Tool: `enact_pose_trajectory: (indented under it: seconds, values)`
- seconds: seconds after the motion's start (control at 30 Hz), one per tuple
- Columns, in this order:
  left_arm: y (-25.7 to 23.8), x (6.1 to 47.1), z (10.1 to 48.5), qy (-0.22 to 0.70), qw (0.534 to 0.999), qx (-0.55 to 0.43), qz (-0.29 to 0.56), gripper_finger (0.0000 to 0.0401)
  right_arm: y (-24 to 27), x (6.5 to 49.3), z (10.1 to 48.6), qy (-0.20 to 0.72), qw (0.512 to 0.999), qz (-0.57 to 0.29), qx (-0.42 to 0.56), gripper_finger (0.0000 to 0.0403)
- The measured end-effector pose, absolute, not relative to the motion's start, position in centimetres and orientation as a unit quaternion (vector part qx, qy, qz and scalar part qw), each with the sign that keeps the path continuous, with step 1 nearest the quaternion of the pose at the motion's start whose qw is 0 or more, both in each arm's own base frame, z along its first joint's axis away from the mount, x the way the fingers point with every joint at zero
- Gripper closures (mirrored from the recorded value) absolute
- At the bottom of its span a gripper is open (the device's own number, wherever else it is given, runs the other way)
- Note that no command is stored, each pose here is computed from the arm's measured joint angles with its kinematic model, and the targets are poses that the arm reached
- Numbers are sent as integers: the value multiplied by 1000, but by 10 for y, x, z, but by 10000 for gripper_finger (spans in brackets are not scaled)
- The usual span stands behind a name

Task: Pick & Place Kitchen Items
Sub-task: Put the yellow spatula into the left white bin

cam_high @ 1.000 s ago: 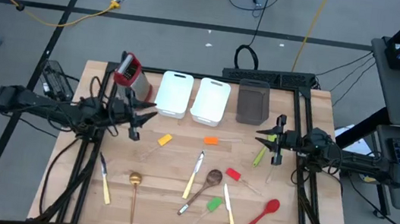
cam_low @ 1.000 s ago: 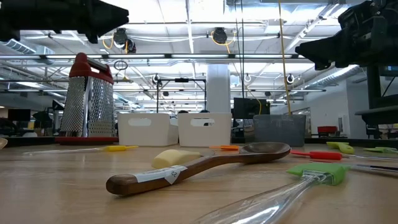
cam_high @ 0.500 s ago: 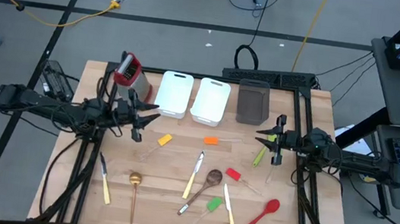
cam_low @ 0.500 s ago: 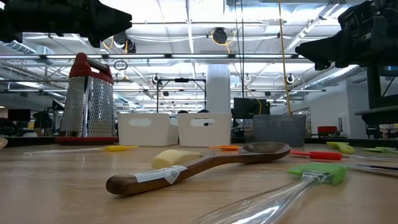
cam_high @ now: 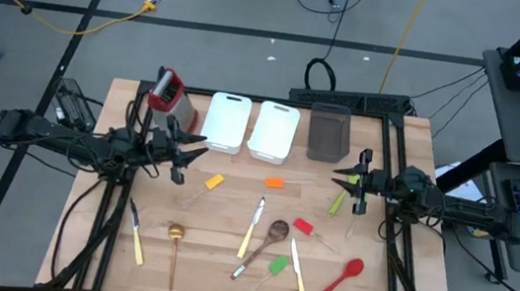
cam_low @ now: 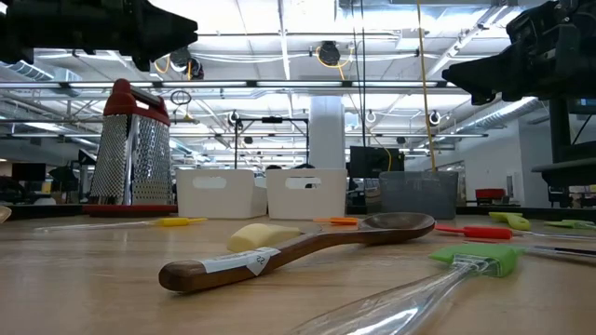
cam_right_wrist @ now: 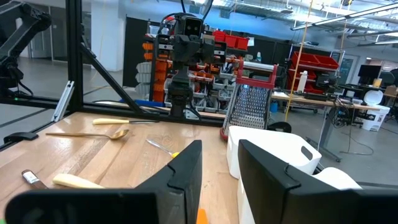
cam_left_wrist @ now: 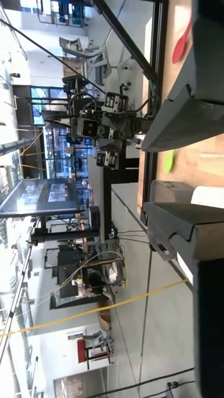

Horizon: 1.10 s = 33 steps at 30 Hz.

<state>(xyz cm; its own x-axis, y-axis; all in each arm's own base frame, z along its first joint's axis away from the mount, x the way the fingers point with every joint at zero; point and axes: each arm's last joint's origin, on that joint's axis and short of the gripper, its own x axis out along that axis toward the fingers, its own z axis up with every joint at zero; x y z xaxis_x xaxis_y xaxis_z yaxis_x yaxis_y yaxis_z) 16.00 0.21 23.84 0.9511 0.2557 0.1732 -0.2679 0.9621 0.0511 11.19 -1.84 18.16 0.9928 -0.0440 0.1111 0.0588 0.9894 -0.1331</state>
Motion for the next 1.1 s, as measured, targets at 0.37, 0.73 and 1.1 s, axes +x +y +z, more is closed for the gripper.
enact_pose_trajectory:
  seconds: [0.37,0.73,1.1]
  values:
    - [2,160,238,-83,987,35,132,254,-18,112,182,-54,996,-26,-68,303]
    - [1,160,240,-95,988,-7,118,254,-18,112,182,-54,996,-26,-68,303]
    - [-4,176,253,-96,990,-8,99,254,-18,112,184,-66,995,-26,-68,303]
